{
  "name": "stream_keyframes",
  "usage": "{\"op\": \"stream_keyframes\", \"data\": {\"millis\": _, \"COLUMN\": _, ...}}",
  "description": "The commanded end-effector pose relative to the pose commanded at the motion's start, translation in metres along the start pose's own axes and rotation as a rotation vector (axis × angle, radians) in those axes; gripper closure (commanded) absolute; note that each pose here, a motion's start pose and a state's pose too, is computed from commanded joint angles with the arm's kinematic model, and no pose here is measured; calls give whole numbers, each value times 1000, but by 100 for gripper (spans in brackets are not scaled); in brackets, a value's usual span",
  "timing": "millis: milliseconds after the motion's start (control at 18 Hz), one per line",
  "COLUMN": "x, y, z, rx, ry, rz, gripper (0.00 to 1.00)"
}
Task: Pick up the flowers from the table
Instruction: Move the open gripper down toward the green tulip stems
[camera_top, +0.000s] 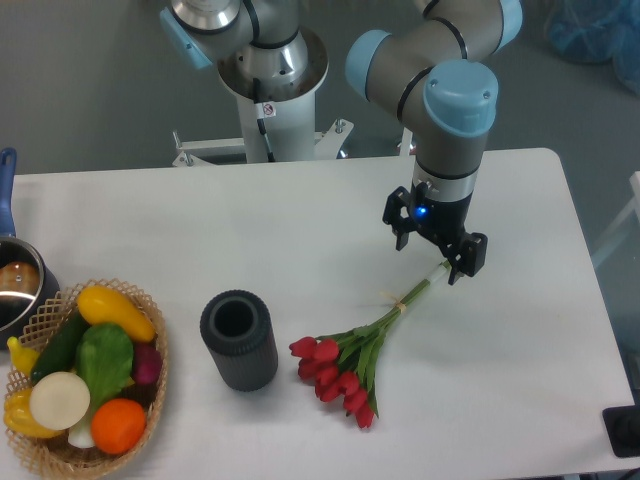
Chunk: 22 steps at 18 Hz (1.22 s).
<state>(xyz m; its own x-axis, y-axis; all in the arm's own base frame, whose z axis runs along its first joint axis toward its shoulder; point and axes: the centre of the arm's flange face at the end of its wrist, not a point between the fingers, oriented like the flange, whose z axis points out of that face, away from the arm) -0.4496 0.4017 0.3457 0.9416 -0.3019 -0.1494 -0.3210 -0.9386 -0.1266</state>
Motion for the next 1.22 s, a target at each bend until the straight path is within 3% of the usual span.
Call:
{"op": "stream_keyframes", "data": {"millis": 556, "x": 12, "y": -12, "z": 23, "rx": 26, "ry": 17, "rz": 17, "gripper": 0}}
{"op": "stream_keyframes", "data": {"millis": 1000, "x": 12, "y": -11, "z": 61, "rx": 14, "ry": 77, "rz": 29, "gripper": 0}}
{"op": "stream_keyframes", "data": {"millis": 1222, "x": 13, "y": -12, "z": 85, "rx": 8, "ry": 114, "rz": 142, "gripper": 0}}
